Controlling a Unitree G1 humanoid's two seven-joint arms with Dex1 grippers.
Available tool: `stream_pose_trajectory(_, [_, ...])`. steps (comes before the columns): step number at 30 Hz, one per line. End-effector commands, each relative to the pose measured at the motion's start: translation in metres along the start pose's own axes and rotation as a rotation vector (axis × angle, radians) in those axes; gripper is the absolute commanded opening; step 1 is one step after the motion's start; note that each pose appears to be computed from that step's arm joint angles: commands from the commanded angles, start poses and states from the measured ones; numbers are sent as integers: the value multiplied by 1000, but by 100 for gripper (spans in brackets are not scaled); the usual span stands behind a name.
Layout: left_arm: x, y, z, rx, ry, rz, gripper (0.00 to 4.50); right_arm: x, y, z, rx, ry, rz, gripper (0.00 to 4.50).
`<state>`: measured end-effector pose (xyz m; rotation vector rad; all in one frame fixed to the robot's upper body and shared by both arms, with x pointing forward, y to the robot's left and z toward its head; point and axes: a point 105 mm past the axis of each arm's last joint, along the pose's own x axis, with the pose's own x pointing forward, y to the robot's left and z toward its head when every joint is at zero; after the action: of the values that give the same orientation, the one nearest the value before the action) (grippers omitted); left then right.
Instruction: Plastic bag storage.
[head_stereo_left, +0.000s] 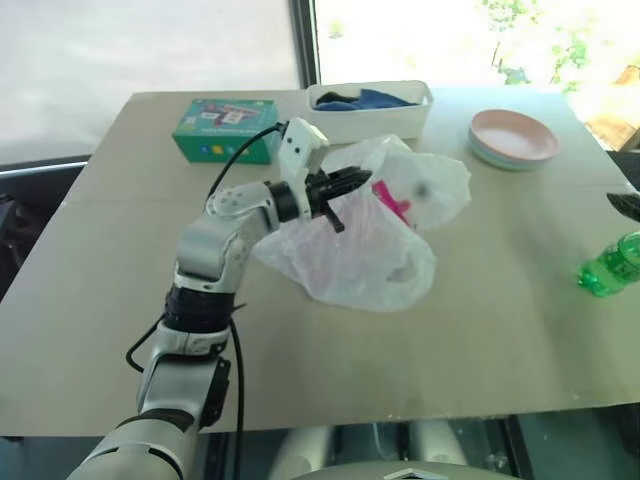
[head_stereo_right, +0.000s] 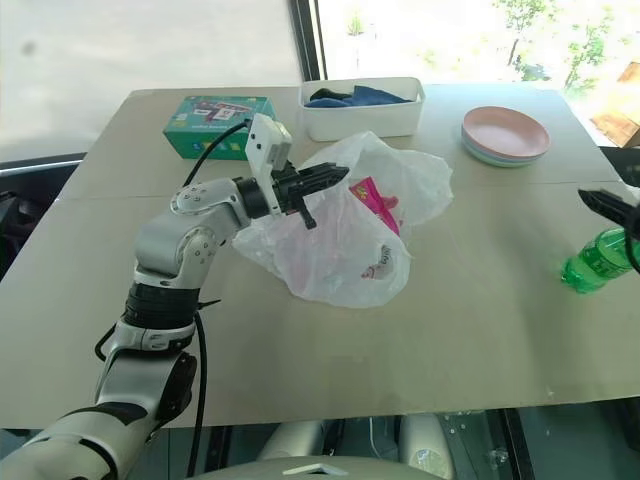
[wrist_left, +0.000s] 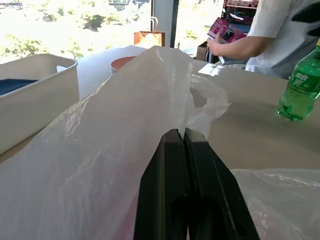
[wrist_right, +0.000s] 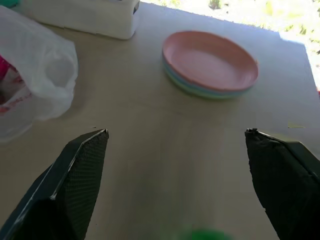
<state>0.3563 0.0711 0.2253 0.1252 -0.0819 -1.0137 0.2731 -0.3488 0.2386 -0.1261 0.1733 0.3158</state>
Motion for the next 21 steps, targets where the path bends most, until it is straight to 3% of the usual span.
stream_pose_trajectory(1, [-3, -3, 12, 29, -37, -5, 0, -16, -22, -9, 9, 17, -124, 442])
stream_pose_trajectory(12, [-3, -1, 12, 29, -36, 3, 0, 2, -18, -58, 298, -12, -154, 442])
stream_pose_trajectory(17, [-5, 1, 13, 33, -32, 12, 0, 6, -19, -64, 287, -9, -174, 314])
stream_pose_trajectory(21, [-6, 0, 12, 32, -30, 14, 0, 7, -19, -69, 262, 16, -178, 314])
